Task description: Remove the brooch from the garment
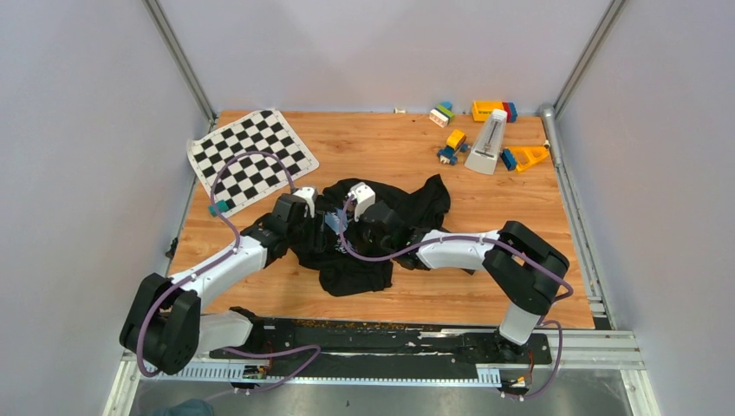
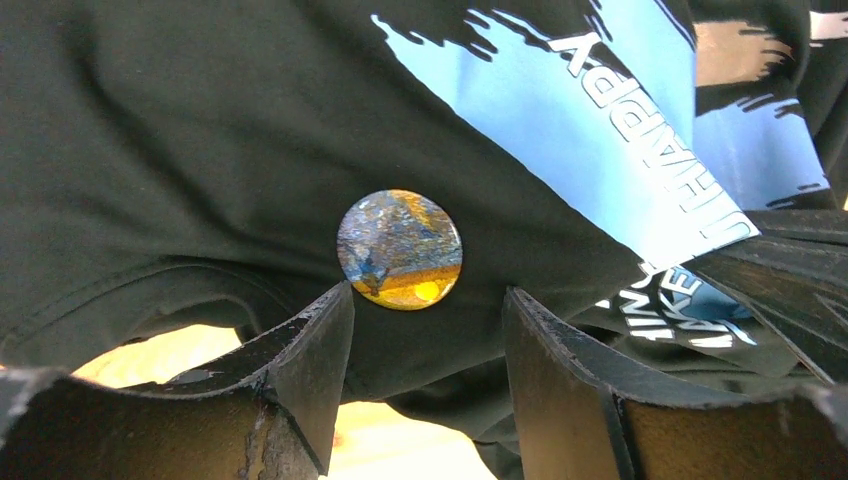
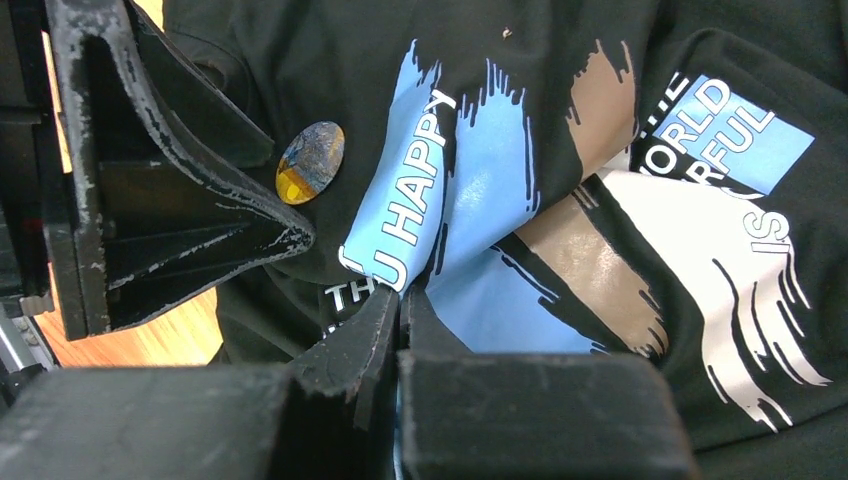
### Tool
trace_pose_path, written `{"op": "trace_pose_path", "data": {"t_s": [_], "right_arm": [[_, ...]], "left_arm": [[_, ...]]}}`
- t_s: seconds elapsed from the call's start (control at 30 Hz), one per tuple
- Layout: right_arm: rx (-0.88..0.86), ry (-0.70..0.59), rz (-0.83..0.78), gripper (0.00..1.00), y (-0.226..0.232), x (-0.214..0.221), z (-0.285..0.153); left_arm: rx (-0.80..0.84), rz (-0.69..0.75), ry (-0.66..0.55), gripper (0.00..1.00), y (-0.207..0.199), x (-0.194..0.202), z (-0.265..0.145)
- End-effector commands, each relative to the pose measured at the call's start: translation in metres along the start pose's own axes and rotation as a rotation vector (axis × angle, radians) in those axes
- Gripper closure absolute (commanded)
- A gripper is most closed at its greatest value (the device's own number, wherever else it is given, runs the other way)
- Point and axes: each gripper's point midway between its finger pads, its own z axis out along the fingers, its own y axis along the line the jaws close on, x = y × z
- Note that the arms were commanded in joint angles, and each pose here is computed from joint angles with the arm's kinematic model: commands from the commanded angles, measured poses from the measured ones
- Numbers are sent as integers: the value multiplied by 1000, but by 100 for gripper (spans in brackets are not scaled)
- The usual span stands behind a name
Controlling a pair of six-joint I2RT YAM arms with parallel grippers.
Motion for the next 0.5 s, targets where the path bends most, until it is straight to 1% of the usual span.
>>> {"op": "trace_pose_path", "data": {"t_s": [0.0,0.13,0.23,0.4,0.43,0.47], "right_arm": [[-61,-97,-5,100,16,-31,-10],[-80,-110,-4,100,19,-35,-15],[-97,-132,0,100,23,-40,-21],[-90,-151,4,100,21,-44,-27],[-90,-152,4,100,21,-45,-27],[-90,-152,4,100,21,-45,-28]], "left_arm": [[-49,-1,-68,36,0,-25,-6],[-136,47,-53,35,2,-27,-7],[-193,67,-49,37,5,-29,-7],[-220,67,-55,52,8,-32,-10],[-230,64,-57,57,10,-33,-10],[-236,63,-58,59,10,-34,-11]]}}
